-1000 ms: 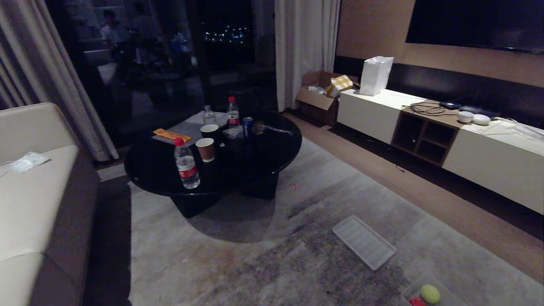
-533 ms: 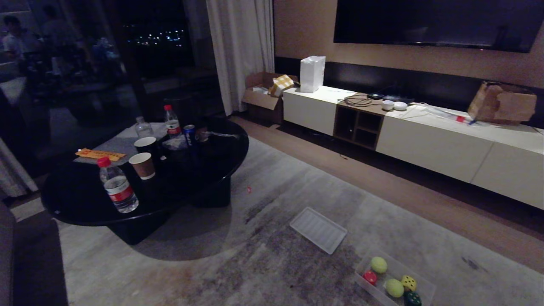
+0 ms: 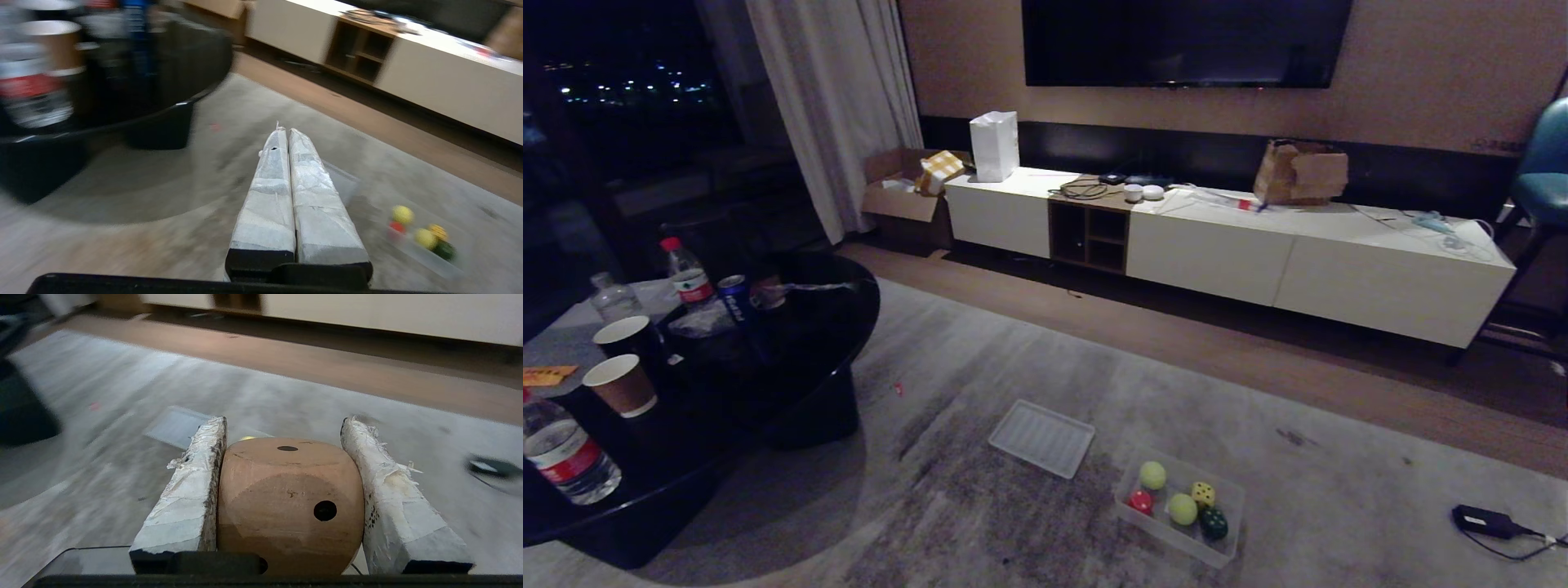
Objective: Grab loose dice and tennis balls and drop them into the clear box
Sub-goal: Put the toys in the box
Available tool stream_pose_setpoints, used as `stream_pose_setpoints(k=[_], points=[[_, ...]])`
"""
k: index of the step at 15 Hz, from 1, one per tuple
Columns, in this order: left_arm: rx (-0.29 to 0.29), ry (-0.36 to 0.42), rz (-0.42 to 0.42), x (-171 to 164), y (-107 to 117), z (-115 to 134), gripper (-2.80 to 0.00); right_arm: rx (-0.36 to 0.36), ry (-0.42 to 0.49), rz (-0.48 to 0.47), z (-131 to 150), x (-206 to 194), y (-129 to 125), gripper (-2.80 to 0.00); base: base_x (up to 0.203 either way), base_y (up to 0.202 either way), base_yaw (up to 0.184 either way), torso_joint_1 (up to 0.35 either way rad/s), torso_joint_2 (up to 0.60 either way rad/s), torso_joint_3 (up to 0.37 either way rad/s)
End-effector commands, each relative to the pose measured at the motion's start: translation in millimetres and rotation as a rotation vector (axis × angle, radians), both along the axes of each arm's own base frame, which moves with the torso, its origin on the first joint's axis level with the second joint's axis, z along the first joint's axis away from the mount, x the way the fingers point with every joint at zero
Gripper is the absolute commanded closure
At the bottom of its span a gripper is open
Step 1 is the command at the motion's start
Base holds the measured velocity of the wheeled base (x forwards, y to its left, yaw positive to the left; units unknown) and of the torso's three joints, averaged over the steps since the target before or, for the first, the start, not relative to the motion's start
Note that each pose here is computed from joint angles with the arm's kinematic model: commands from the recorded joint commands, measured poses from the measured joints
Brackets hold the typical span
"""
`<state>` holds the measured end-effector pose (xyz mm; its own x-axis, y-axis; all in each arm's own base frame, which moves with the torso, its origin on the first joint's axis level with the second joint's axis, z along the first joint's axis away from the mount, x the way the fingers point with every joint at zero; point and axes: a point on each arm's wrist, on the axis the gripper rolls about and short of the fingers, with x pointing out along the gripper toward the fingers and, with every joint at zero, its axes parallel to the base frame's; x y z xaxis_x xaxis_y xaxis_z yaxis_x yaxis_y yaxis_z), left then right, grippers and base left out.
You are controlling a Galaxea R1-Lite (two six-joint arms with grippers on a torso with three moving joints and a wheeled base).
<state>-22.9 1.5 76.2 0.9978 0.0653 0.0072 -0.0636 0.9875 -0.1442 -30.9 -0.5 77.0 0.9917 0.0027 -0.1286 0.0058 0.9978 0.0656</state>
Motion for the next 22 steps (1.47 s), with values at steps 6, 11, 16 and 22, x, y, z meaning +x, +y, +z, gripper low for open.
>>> stream_pose_setpoints(k=[6, 11, 16, 22], points=[[-0.001, 0.001, 0.001, 0.1, 0.0, -0.4, 0.00, 0.000, 0.002, 0.000, -0.3, 0.1, 0.0, 0.00, 0.001, 0.002, -0.058, 0.002, 0.00, 0.000], [-0.001, 0.001, 0.001, 0.1, 0.0, -0.4, 0.00, 0.000, 0.001, 0.000, 0.2, 0.0, 0.0, 0.00, 0.000, 0.000, 0.000, 0.002, 0.00, -0.112], [-0.001, 0.003, 0.001, 0.2, 0.0, -0.3, 0.00, 0.000, 0.002, 0.000, 0.1, 0.0, 0.0, 0.00, 0.000, 0.000, 0.000, 0.003, 0.00, -0.194], [-0.001, 0.002, 0.001, 0.2, 0.0, -0.3, 0.00, 0.000, 0.001, 0.000, 0.2, 0.0, 0.0, 0.00, 0.000, 0.000, 0.000, 0.004, 0.00, -0.198]])
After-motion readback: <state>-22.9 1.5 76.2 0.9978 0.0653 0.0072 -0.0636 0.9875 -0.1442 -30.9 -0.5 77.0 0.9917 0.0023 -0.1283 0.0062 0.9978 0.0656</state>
